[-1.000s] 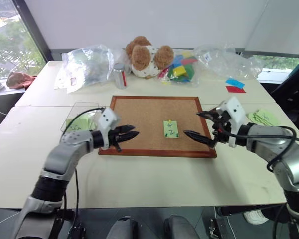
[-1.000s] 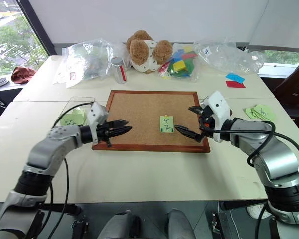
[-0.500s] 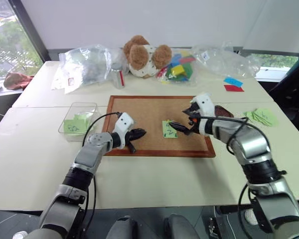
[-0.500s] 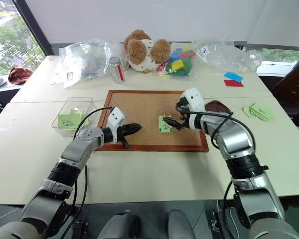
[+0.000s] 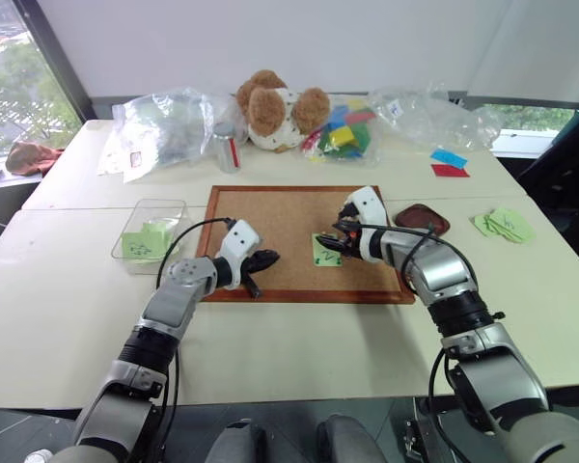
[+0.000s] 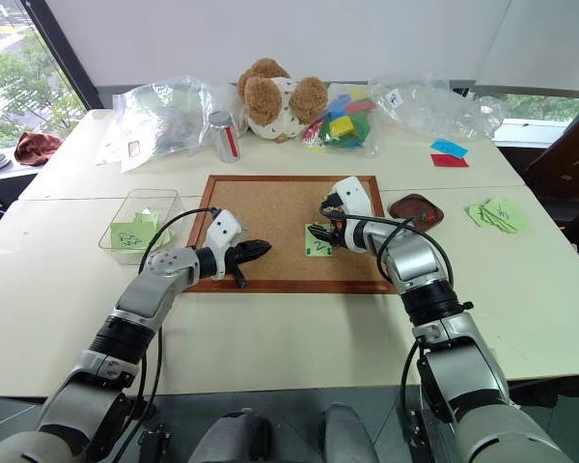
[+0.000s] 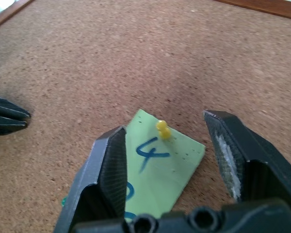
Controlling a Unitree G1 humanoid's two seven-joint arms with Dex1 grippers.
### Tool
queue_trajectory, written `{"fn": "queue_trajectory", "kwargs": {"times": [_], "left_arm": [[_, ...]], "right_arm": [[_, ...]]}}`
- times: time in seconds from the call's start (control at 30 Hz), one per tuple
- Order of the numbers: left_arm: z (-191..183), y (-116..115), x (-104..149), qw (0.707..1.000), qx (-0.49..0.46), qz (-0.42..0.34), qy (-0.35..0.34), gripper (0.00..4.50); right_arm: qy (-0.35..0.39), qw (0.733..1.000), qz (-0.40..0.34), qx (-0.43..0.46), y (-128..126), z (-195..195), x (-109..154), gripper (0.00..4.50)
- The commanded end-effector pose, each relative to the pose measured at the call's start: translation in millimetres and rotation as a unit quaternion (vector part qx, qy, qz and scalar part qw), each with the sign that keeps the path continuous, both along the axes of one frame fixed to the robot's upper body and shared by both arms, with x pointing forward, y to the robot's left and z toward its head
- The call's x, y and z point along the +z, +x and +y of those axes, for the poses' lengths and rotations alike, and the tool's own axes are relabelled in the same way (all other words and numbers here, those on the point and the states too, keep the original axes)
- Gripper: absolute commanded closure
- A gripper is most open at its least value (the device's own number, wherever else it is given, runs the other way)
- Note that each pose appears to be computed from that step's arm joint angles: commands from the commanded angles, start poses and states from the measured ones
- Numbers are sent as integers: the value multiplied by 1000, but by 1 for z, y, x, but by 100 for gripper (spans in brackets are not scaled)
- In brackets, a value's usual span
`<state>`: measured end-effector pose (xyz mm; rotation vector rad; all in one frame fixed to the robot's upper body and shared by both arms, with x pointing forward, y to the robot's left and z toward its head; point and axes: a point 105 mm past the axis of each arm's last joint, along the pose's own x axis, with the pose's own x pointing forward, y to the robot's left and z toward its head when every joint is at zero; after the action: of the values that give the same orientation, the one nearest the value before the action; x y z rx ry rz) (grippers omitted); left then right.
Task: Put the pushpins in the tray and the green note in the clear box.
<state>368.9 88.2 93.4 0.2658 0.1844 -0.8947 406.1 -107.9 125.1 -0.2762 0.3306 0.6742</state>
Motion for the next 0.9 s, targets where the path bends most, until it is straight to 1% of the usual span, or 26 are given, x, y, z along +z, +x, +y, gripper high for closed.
{"fn": "queue_trajectory", "kwargs": {"times": [0.03, 0.13, 0.17, 0.2, 0.3, 0.33, 0.43, 0.5, 0.73, 0.8, 0.9], "left_arm": [[9, -3, -19, 999, 16, 26, 27, 425], [9, -3, -19, 999, 15, 26, 27, 425], [9, -3, -19, 999, 15, 25, 27, 425], [9, -3, -19, 999, 16, 25, 27, 425], [9, -3, -19, 999, 18, 24, 28, 425], [10, -2, -19, 999, 18, 24, 28, 425], [10, -2, -19, 999, 19, 24, 28, 425], [11, -2, -20, 999, 20, 25, 29, 425], [11, -6, -30, 998, 17, 45, 38, 425], [10, -6, -30, 998, 18, 49, 33, 425], [7, -6, -31, 998, 17, 50, 31, 425]], "right_arm": [[12, 1000, -27, 9, 5, 5, 16, 180], [14, 1000, -25, 8, 7, 6, 14, 180], [14, 1000, -23, 8, 7, 6, 13, 236], [14, 1000, -22, 7, 7, 6, 12, 262], [15, 1000, -19, 6, 8, 6, 9, 405], [15, 1000, -18, 6, 8, 5, 9, 442], [13, 1000, -18, 4, 9, 4, 8, 442], [16, 1000, -23, 4, 9, 4, 13, 442], [37, 997, -73, -7, 3, -7, 58, 442], [36, 995, -91, -19, 0, -15, 73, 442], [41, 990, -121, -62, 1, -37, 96, 442]]}}
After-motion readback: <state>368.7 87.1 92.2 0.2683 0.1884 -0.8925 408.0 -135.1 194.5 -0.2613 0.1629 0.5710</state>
